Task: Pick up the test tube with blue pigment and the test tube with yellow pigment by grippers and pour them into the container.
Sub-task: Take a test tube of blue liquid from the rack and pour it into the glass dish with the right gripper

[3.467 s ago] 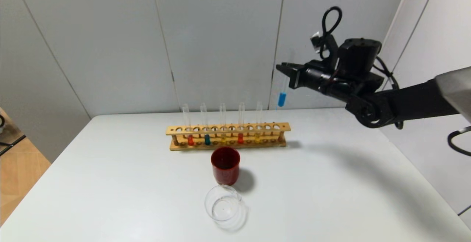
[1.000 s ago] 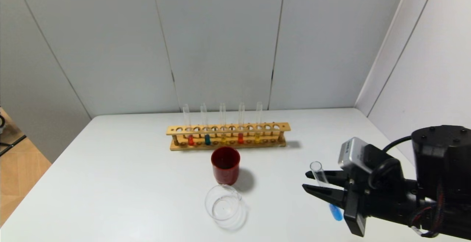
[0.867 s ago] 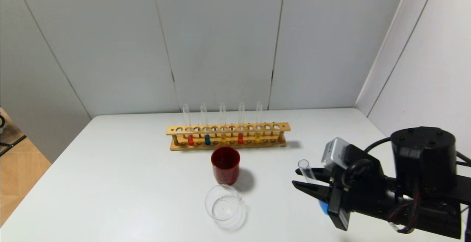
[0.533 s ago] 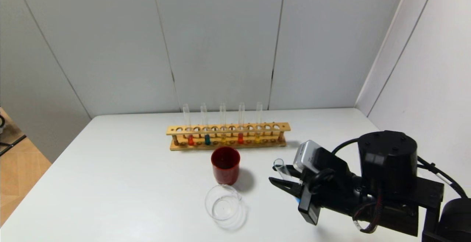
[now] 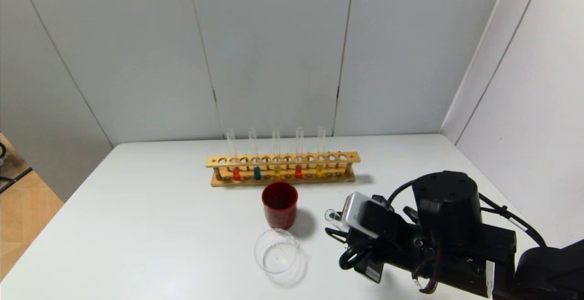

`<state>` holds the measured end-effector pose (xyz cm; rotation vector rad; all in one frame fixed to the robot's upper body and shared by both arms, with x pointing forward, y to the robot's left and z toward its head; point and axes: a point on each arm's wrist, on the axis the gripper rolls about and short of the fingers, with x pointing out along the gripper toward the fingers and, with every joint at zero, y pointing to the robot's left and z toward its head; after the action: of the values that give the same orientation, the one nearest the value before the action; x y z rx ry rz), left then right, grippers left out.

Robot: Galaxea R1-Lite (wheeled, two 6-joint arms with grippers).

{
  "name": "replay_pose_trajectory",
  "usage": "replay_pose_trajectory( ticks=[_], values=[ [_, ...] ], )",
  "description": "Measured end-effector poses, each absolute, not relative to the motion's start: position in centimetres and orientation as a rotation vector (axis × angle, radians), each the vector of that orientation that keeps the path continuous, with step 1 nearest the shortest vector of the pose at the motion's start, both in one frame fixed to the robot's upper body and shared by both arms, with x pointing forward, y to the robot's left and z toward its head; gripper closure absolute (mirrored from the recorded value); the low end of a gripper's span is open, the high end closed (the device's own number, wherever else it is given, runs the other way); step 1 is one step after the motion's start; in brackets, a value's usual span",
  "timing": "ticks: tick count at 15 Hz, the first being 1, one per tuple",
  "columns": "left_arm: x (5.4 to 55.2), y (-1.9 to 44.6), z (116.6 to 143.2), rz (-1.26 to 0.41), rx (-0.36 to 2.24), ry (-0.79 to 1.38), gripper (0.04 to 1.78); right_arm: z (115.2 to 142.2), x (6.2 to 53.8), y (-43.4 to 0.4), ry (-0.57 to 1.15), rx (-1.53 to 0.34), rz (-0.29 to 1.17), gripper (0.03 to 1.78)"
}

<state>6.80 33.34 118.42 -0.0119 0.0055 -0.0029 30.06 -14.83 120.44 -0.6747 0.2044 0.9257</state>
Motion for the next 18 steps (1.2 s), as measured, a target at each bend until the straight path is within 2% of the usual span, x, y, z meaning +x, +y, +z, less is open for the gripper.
replay_pose_trajectory(
  ticks=[13,18],
  values=[
    [6.8,33.3,118.4,-0.003,-0.012,0.005,0.07,119.2,32.1,-12.4,0.135,-0.966,0.880,1.42],
    [6.8,33.3,118.4,-0.003,-0.012,0.005,0.07,119.1,32.5,-11.0,0.212,-1.040,0.943,1.42]
  ],
)
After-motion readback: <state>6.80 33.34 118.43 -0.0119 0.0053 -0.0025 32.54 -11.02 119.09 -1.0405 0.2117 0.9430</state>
